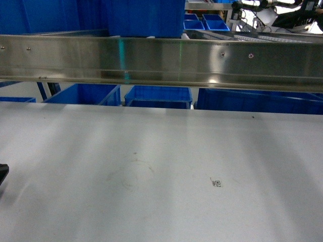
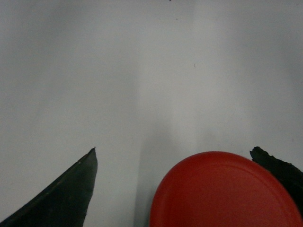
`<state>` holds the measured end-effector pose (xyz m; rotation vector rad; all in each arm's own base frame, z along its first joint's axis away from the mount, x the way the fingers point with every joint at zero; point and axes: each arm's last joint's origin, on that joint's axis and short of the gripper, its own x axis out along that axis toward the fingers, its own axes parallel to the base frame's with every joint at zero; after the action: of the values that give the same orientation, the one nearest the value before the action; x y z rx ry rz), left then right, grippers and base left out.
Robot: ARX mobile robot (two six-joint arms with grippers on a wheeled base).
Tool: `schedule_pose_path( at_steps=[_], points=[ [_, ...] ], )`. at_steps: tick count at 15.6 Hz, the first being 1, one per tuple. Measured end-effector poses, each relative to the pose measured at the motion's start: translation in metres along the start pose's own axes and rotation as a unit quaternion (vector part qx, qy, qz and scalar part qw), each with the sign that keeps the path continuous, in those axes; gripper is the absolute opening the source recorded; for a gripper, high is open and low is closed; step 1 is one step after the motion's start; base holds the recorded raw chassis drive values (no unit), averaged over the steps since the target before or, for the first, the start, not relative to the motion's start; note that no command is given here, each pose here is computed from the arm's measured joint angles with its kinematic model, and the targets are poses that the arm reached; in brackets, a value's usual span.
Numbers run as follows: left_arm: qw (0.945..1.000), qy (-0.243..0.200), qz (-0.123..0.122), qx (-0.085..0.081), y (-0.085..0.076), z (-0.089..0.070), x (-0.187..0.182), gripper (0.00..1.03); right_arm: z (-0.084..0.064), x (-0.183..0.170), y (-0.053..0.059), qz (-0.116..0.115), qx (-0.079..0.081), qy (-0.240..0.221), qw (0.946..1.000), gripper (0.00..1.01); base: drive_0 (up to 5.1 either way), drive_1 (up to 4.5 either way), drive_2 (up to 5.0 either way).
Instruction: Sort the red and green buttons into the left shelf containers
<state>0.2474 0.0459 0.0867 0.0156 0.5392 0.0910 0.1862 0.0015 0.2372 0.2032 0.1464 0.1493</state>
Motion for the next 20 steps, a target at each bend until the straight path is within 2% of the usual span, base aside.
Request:
schedule_pose_path(
  at_steps=[1,2,5,7,8,9,10,11,12,13,20],
  points=[
    [1.0000,0.004,0.002,0.000,0.001,-0.001,0.001,0.85,0.000,0.000,0.000,0.000,0.000,0.000,1.0000,0.25,0.0,0.00,0.0],
    [1.0000,0.004,0.001,0.002,0.003,-0.001,0.001,0.60,0.000,0.000,0.000,0.000,0.000,0.000,1.0000,0.25,0.0,0.00,0.0],
    [1.0000,0.003,0.000,0.005,0.003,0.000,0.001,0.30,0.000,0.000,0.000,0.000,0.000,0.000,1.0000,0.25,0.0,0.00,0.0],
    [0.9999,-0.010,0.008,0.007,0.003,0.007,-0.003,0.27,0.000,0.000,0.000,0.000,0.000,0.000,1.0000,0.25,0.0,0.00,0.0],
    [0.9999,-0.013,0.002,-0.001,0.001,0.019,-0.010,0.27,0.000,0.000,0.000,0.000,0.000,0.000,1.0000,0.25,0.0,0.00,0.0],
    [0.9971,-0.070,-0.019,-0.022,-0.006,0.068,-0.037,0.27,0.000,0.000,0.000,0.000,0.000,0.000,1.0000,0.25,0.0,0.00,0.0],
    [0.9791,-0.189,-0.067,-0.033,-0.026,0.141,-0.100,0.27,0.000,0.000,0.000,0.000,0.000,0.000,1.0000,0.25,0.0,0.00,0.0],
    [0.9765,-0.190,-0.097,-0.030,-0.045,0.145,-0.121,0.27,0.000,0.000,0.000,0.000,0.000,0.000,1.0000,0.25,0.0,0.00,0.0],
    [0.9760,-0.194,-0.098,-0.014,-0.053,0.139,-0.119,0.27,0.000,0.000,0.000,0.000,0.000,0.000,1.0000,0.25,0.0,0.00,0.0],
    [0.9756,-0.194,-0.102,-0.010,-0.054,0.139,-0.120,0.27,0.000,0.000,0.000,0.000,0.000,0.000,1.0000,0.25,0.0,0.00,0.0],
    [0.9750,-0.195,-0.105,-0.009,-0.055,0.139,-0.120,0.27,0.000,0.000,-0.001,-0.003,0.000,0.000,1.0000,0.25,0.0,0.00,0.0]
  ],
)
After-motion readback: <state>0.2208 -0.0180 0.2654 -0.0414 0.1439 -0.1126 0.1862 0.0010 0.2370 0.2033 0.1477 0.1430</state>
